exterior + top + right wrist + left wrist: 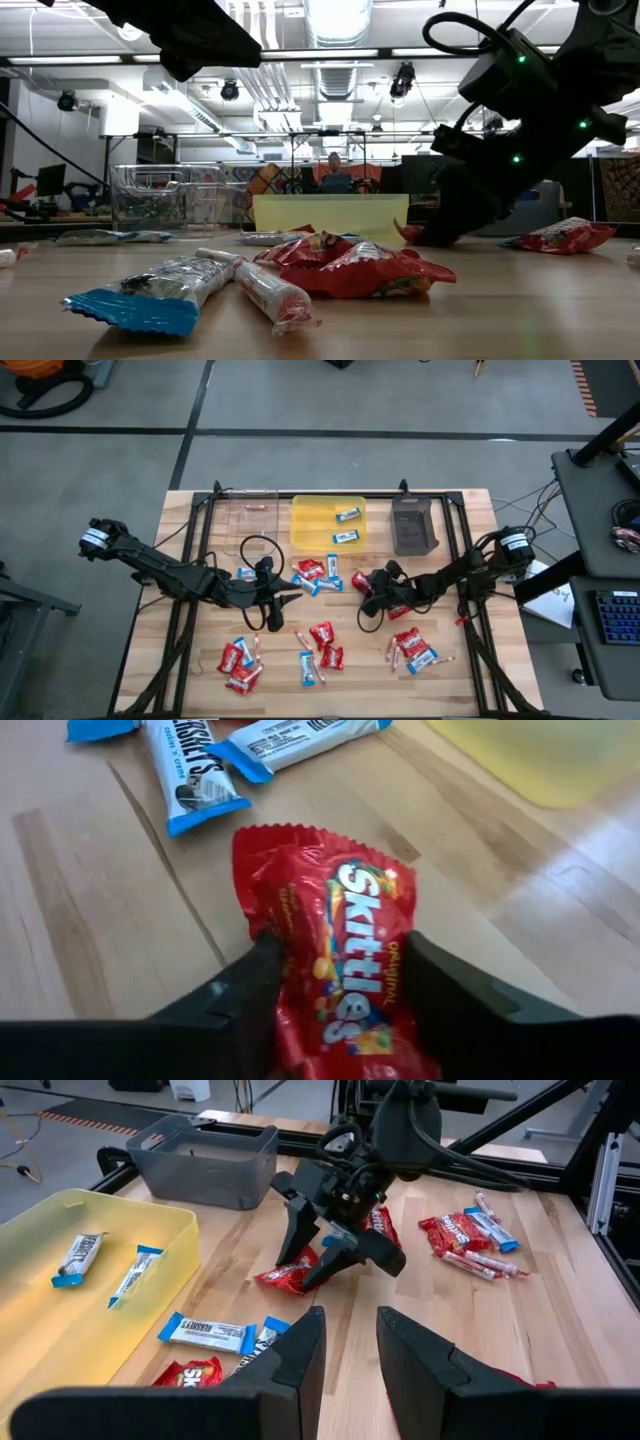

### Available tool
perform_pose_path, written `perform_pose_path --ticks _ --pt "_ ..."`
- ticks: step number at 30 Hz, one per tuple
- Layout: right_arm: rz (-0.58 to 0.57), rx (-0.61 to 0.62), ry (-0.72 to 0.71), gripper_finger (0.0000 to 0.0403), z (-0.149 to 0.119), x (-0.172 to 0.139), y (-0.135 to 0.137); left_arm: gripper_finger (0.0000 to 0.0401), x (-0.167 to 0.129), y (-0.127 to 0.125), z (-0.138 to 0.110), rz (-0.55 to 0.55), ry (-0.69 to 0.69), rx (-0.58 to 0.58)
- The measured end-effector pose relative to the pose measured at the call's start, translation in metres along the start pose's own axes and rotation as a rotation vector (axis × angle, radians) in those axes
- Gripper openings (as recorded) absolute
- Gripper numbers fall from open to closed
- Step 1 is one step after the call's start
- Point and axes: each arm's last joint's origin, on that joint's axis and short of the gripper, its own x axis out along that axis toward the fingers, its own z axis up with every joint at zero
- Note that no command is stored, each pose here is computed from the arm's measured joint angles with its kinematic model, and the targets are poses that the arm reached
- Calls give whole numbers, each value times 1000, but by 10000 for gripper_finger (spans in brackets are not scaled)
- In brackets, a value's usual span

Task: Sort candy
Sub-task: Put the red candy into the black bin

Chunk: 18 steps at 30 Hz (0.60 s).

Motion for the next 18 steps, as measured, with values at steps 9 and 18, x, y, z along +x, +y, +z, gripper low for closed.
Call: perform_pose_path --ticks 9,18 --pt "24 21 -39 96 10 -8 0 77 0 0 0 0 0 0" --pt "135 96 -152 91 40 -40 -2 77 -1 0 0 -2 -1 -1"
